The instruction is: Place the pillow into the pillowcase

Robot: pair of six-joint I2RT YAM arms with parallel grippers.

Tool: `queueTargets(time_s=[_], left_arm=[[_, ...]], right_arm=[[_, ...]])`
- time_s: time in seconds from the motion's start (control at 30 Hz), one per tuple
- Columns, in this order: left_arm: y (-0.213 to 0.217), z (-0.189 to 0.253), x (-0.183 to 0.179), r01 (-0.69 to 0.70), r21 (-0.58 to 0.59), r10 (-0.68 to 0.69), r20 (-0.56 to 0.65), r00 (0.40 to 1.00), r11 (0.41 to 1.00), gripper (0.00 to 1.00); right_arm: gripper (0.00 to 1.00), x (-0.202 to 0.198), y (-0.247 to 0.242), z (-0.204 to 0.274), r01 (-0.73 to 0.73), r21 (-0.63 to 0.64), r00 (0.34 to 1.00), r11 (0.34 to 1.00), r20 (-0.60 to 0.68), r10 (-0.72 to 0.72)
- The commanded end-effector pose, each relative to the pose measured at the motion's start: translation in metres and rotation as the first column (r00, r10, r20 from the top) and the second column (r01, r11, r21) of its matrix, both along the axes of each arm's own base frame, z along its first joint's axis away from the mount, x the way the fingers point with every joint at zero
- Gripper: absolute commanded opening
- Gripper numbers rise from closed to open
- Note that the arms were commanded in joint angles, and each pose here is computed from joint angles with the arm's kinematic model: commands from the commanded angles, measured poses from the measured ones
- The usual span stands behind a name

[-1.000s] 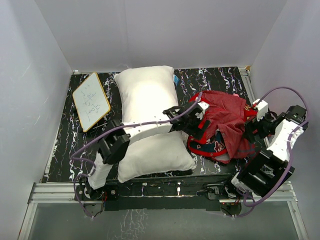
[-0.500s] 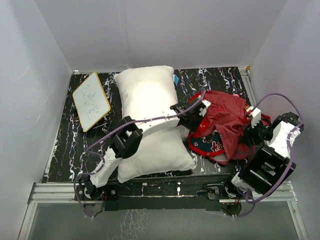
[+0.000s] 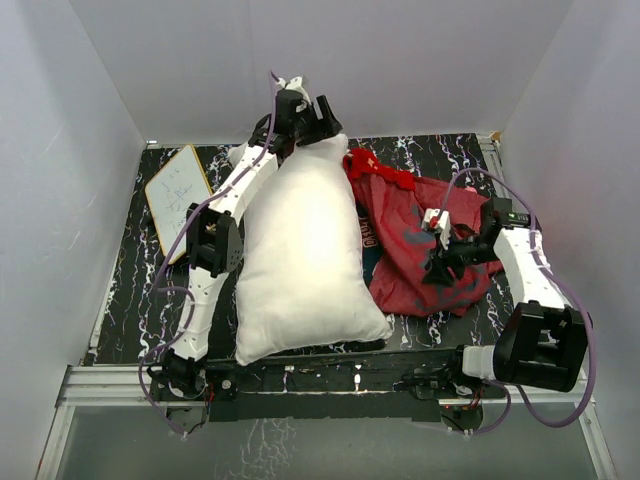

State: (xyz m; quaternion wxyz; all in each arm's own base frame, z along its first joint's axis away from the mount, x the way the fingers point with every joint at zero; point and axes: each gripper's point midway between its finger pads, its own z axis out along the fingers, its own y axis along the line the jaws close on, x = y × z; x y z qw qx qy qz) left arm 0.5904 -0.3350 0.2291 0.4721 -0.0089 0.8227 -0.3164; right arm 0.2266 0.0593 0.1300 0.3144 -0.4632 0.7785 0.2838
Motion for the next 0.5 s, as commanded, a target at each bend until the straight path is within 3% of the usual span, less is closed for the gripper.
queueTargets(time_s=[0.0,0.13,0.23,0.3,0.47], left_arm=[[-0.023,0.025,-0.020,0.044,-0.028,-0.044,0.021,0.999,0.999,0.80],[0.011,0.062,-0.055,0.045,0.069,-0.053,0.121,0.991,0.997,0.91],[0.037,0.087,-0.104,0.095,0.098,-0.112,0.198,0.974,0.991,0.95],[0.055,0.082,-0.143,0.130,0.112,-0.151,0.197,0.969,0.985,0.95],[0.109,0.059,-0.229,0.123,0.127,-0.141,0.137,0.981,0.984,0.96]], right_arm=[[0.56,0.025,0.011,0.039,0.005,0.046,0.998,0.999,0.063,-0.008],[0.76,0.053,-0.006,0.050,0.091,-0.008,0.988,0.996,0.124,-0.089],[0.84,0.078,-0.018,0.055,0.204,-0.019,0.961,0.979,0.196,-0.197],[0.96,0.089,-0.017,0.060,0.232,0.019,0.943,0.972,0.243,-0.230],[0.99,0.093,0.028,0.051,0.140,0.110,0.967,0.984,0.198,-0.159]])
